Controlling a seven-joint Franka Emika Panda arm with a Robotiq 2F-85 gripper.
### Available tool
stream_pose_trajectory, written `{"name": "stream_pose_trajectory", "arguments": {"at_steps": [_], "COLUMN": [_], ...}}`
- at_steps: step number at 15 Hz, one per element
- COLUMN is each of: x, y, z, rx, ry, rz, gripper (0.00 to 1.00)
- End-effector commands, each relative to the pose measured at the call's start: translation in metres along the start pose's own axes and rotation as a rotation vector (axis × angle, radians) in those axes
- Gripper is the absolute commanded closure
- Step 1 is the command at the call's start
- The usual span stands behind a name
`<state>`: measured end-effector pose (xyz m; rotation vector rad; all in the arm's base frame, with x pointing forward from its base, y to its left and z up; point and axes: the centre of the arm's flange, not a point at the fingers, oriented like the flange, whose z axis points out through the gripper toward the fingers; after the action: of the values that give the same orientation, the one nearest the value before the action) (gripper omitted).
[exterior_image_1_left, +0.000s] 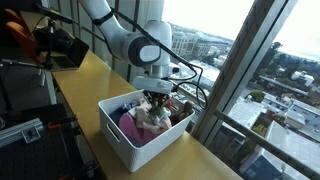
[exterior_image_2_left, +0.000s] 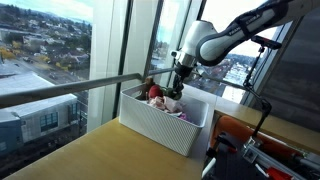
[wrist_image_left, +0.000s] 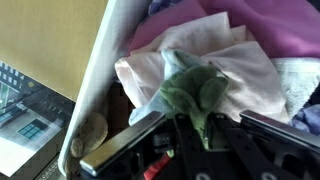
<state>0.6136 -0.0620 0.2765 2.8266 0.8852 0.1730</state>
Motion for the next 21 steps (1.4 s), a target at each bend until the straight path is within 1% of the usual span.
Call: {"name": "stream_pose_trajectory", "arguments": {"at_steps": [1,2,6,9,10,15,17,18,21], "x": [-0.003,-0.004,-0.004,0.001,0.002,0.009,0.012,0.013,0.013], "y": [-0.007,-0.008,-0.002,0.005,0.006,-0.001,-0.010,-0.015,-0.047], "z": [0.006,0.003,-0.018,-0.053,-0.065,-0.130,-0.153,-0.162,-0.181], "rx": [0.010,0.010,0.001,-0.010,-0.015,-0.053,-0.037,-0.024,0.044], "ry": [-0.024,-0.023,-0.010,0.020,0.028,0.074,0.081,0.077,-0.017], "rz": [-0.005,-0.008,-0.006,-0.005,-0.007,-0.023,-0.027,-0.021,0.007], "gripper": [0.59,0.54,0.24,0.03,0.00,0.00,0.00,0.00,0.00]}}
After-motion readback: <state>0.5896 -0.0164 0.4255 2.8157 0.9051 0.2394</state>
